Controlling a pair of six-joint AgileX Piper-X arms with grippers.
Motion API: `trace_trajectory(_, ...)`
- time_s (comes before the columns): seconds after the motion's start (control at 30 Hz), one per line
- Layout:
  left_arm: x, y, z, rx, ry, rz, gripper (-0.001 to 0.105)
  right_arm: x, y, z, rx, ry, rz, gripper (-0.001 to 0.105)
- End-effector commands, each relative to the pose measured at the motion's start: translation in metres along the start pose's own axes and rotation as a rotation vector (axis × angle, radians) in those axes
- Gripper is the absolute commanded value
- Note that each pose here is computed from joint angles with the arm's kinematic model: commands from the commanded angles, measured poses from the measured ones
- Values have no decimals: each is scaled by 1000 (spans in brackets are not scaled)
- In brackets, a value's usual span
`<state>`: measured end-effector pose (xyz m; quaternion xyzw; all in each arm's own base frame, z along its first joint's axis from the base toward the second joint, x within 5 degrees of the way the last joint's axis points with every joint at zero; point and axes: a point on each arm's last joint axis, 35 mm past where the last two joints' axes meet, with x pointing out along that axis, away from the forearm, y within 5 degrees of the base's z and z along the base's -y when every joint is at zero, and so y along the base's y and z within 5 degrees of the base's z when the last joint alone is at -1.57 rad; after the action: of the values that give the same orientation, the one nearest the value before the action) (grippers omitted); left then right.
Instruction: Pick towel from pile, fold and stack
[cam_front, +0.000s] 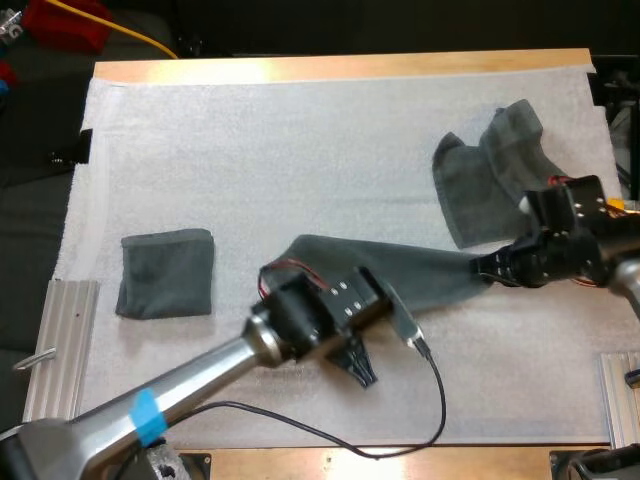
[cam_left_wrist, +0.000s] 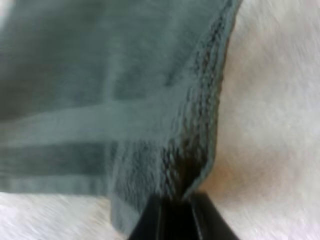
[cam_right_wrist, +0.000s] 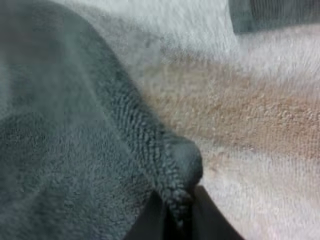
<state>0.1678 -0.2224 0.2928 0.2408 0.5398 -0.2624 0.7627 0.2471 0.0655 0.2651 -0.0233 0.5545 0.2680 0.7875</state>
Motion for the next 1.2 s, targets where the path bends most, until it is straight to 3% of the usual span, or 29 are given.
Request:
trace_trajectory(0.0,-16,6,3,-13,-41,14,0,-12,5,-5,5,-17,-11,1)
trace_trajectory(0.2,-63,18,9,-45,-146,4,0,-59,24,-11,-4,-136,-19,1)
trace_trajectory(0.33,-97,22,10,-64,-217,-8,0,-105,55,-10,-79,-205,-6,1)
trace_trajectory(0.53,-114,24,0,-103,-160,-1,0,-131,98,-13,-164,-147,-80,1)
trace_trajectory(0.63,-117,17,-7,-78,-140,24,0,-135,110,-18,-193,-119,-89,1)
trace_trajectory(0.77,-125,-2,-19,-31,-144,42,0,-136,124,-26,-209,-67,-59,1)
trace_trajectory(0.83,-131,-16,-34,-11,-118,77,0,-142,143,-44,-236,-37,-13,1)
trace_trajectory(1.17,-139,-19,-43,-30,-141,45,0,-146,158,-60,-239,-18,49,1)
